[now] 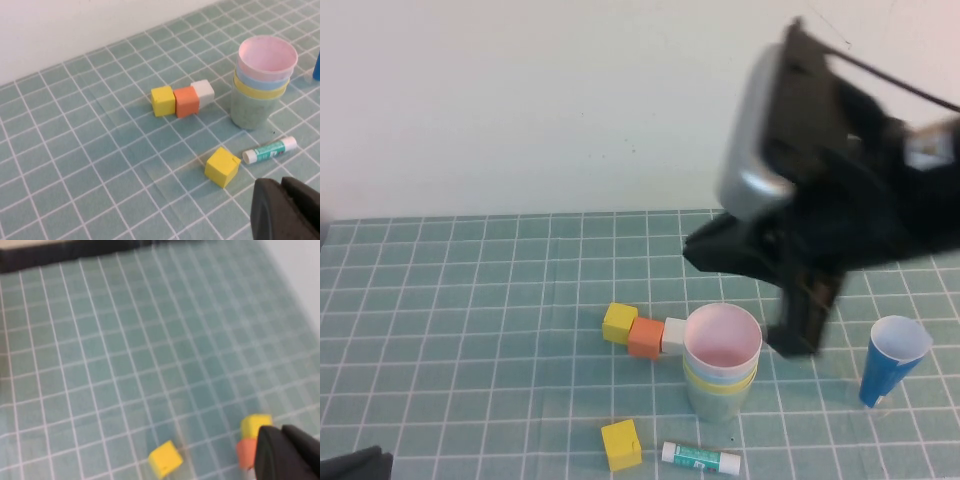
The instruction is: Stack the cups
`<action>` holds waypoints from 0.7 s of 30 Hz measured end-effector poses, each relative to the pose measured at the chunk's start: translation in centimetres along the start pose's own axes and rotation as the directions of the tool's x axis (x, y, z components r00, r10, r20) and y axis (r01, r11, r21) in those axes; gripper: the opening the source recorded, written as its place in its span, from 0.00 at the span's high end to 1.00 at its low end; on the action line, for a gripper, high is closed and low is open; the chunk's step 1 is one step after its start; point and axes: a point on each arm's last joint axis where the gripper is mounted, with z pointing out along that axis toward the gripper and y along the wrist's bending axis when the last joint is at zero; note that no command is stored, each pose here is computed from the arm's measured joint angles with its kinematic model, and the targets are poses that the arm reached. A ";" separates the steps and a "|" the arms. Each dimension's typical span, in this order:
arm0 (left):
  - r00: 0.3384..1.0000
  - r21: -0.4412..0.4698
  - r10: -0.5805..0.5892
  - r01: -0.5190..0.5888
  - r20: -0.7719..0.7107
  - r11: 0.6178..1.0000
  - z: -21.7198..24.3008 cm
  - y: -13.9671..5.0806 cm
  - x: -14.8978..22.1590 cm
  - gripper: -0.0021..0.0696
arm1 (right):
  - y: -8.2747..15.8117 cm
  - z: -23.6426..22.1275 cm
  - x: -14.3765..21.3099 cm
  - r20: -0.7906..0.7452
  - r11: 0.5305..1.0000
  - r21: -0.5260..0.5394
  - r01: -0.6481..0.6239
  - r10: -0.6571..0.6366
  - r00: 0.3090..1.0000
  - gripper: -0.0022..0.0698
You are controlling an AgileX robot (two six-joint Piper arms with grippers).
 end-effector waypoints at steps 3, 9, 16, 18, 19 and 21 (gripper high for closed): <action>0.999 0.005 -0.001 0.001 0.038 1.000 -0.2 0.1 1.0 0.97 | 2.5 -3.1 0.6 0.091 0.996 0.062 0.070 -0.076 0.993 0.97; 1.000 0.003 -0.001 0.001 0.026 1.000 -0.2 0.1 1.6 0.97 | 6.0 -8.1 4.0 0.225 0.984 0.168 0.066 -0.103 0.969 0.97; 1.000 -0.004 -0.001 0.001 -0.018 1.000 -0.2 0.2 2.1 0.97 | 8.0 -10.4 7.9 0.326 0.958 0.285 0.024 -0.121 0.938 0.97; 1.000 -0.005 -0.001 0.001 -0.022 1.000 -0.2 0.2 2.1 0.97 | 7.9 -10.6 8.4 0.366 0.942 0.336 -0.010 -0.121 0.923 0.97; 1.000 -0.005 -0.001 0.001 -0.024 1.000 -0.2 0.2 2.1 0.97 | 7.7 -10.6 8.5 0.393 0.932 0.361 -0.041 -0.112 0.913 0.97; 1.000 -0.006 -0.001 0.001 -0.026 1.000 -0.2 0.2 2.1 0.97 | 7.2 -10.4 8.7 0.431 0.914 0.395 -0.095 -0.093 0.897 0.97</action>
